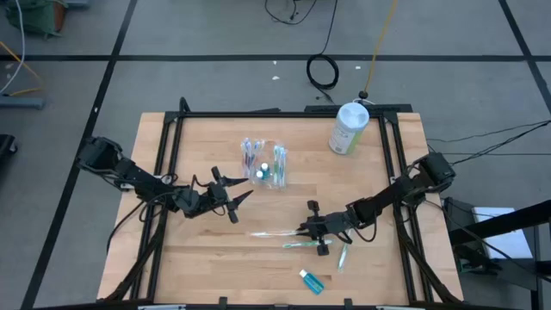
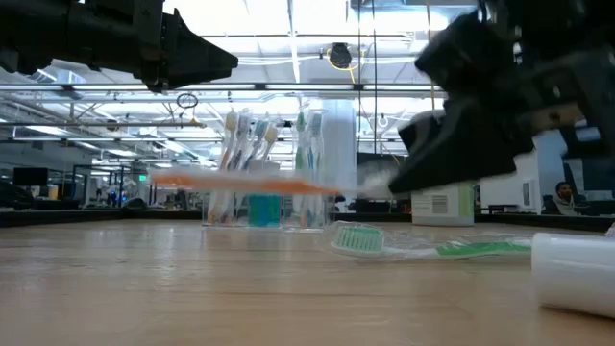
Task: Pick & Place toothbrushing station
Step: Put the orange toothbrush into the transparent organizer, then put the left green toothbrush into the transparent organizer
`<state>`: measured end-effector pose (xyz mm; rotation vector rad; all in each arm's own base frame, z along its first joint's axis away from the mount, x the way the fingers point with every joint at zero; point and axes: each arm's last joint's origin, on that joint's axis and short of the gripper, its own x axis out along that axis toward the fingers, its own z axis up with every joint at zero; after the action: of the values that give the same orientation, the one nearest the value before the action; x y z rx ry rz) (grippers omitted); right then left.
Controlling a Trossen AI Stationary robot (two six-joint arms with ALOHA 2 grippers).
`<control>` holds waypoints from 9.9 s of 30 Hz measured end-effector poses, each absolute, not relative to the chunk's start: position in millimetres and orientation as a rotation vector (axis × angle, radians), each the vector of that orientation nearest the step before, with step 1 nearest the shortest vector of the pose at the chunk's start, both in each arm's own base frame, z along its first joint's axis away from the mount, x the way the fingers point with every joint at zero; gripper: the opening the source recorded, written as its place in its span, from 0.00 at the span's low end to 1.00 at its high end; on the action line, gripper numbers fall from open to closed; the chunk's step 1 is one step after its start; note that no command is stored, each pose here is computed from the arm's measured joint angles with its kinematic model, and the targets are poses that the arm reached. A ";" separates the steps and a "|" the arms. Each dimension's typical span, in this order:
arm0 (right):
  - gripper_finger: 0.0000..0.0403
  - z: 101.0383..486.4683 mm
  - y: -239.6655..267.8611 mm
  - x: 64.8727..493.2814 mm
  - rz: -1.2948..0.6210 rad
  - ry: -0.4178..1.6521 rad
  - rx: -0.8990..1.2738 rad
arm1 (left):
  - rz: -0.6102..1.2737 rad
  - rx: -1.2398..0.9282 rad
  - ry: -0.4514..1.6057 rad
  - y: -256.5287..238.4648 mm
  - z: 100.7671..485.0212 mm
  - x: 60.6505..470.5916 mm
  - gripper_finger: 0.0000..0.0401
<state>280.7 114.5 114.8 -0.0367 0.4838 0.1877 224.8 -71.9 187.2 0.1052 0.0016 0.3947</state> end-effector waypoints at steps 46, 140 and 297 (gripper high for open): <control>0.07 272.2 92.1 299.6 -0.040 1.283 -1.817 | 0.402 0.105 0.002 -69.2 187.1 225.8 0.48; 0.02 246.3 -12.2 362.7 -0.723 0.553 -0.628 | 0.404 0.116 0.014 -68.1 186.0 226.2 0.48; 0.00 222.4 114.2 256.5 -0.096 0.550 0.039 | -0.073 -0.077 0.457 -159.3 68.7 376.8 0.48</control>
<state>256.5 114.2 222.4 0.0387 0.5495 -0.0955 376.8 -159.3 68.7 -0.0767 0.4570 -0.0730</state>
